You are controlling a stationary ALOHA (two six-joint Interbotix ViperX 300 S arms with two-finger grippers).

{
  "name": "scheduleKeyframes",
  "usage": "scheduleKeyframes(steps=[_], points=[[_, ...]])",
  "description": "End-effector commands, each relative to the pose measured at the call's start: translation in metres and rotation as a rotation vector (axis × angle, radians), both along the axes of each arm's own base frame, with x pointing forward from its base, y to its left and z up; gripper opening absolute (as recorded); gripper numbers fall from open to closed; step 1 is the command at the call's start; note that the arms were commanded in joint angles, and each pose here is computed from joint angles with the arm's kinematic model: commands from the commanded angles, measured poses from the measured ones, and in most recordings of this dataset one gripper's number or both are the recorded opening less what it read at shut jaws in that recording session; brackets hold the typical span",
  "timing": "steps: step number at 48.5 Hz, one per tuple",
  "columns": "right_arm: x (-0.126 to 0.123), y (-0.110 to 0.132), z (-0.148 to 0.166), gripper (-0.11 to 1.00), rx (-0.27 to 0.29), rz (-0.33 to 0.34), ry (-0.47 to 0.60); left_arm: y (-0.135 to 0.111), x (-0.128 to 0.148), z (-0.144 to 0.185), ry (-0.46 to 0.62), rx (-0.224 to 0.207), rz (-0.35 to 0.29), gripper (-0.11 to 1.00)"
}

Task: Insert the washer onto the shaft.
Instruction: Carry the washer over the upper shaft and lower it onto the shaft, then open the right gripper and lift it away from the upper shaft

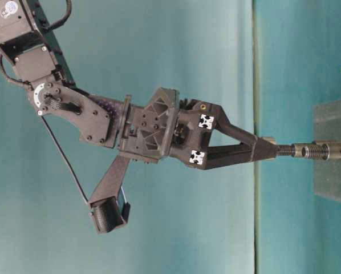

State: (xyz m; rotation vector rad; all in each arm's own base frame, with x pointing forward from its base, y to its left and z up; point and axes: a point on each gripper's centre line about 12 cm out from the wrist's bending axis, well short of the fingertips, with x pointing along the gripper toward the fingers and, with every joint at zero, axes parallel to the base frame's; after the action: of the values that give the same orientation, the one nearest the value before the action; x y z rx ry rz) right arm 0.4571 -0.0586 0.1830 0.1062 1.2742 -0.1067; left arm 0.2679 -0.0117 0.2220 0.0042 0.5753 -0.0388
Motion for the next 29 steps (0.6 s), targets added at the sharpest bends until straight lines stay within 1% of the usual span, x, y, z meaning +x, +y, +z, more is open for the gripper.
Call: scheduleKeyframes(steps=[1,10,29], points=[[0.0046,0.0008,0.0166,0.31,-0.010,0.013,-0.047,-0.0009,0.0015,0.0064,-0.026,-0.001,-0.003,0.00],[0.0056,0.0007,0.0094,0.31,-0.008,0.016,-0.032,-0.0009,0.0016,0.0066,-0.028,-0.003,-0.002,0.00],[0.0070,-0.0006,0.0108,0.31,-0.005,0.009,-0.034,-0.0026,0.0014,0.0061,-0.028,-0.003,-0.009,0.00]])
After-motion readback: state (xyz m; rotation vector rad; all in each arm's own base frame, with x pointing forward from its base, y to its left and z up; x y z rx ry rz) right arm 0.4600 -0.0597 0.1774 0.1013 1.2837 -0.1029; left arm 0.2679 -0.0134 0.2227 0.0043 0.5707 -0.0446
